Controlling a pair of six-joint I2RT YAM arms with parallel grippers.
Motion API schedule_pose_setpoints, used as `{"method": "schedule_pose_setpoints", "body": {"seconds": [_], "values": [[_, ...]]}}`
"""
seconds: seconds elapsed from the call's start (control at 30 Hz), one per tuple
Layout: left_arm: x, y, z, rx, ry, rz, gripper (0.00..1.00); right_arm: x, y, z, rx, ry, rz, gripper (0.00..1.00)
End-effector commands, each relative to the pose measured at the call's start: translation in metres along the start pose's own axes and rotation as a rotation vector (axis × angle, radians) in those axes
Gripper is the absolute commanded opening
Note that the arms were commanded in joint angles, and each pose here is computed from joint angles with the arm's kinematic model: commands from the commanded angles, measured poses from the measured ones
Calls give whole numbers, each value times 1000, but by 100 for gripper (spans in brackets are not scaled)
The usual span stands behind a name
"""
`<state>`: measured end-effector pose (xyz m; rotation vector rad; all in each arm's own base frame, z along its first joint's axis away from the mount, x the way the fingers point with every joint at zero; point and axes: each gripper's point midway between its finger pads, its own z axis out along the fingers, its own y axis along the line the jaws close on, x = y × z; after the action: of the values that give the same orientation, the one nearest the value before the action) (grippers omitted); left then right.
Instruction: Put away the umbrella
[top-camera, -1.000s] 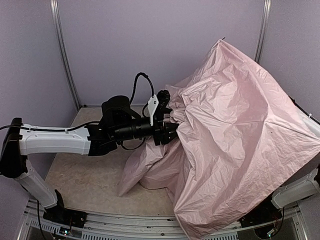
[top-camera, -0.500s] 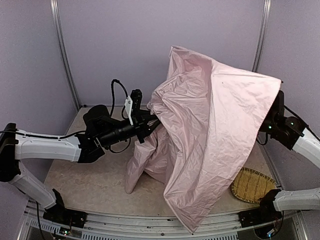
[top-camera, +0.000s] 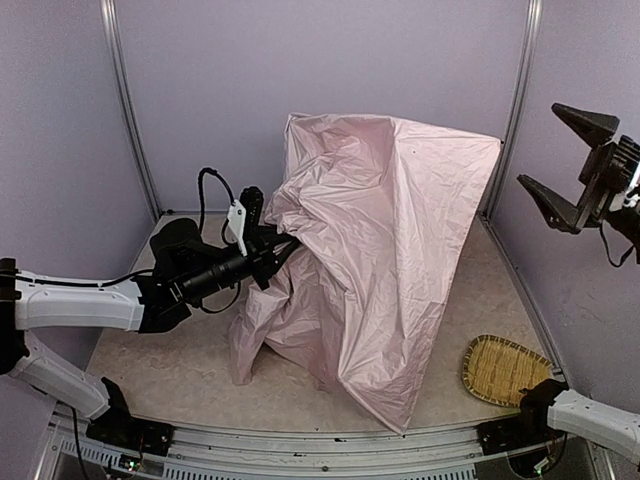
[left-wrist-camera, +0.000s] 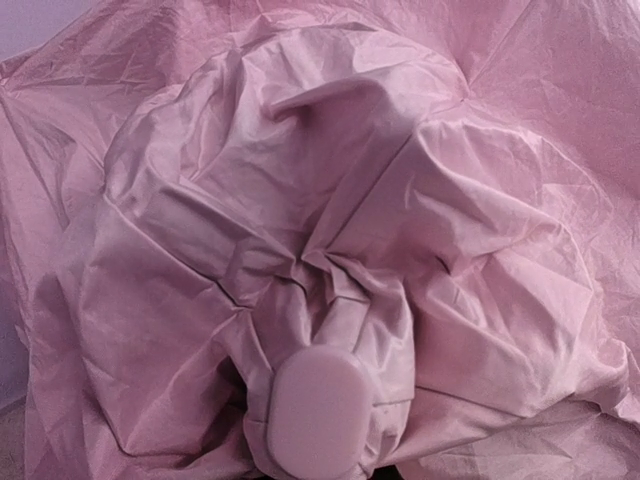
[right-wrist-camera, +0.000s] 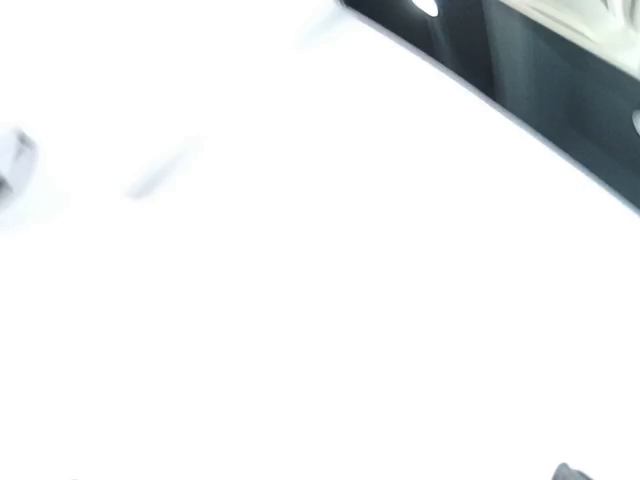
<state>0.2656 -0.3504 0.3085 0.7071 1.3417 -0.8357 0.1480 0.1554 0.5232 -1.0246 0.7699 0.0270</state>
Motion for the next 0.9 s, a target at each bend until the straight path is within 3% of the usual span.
{"method": "schedule_pose_setpoints", "body": {"seconds": [0.0,0.1,0.23,0.5,0.73,0.87], "values": [[-18,-7,0,24,-54,41,8,-4,52,16,-397,-58,179,100],[-23,-22,5,74,-74,51,7,9,72,32,-537,-59,338,99],[-35,-49,16,159,-132,55,6,48,107,58,-627,43,465,97],[-59,-95,42,331,-245,23,5,65,215,93,-910,166,471,97],[-70,-117,46,438,-282,25,5,115,255,98,-969,342,457,97],[-77,-124,37,482,-310,24,5,140,258,99,-909,421,390,92]]}}
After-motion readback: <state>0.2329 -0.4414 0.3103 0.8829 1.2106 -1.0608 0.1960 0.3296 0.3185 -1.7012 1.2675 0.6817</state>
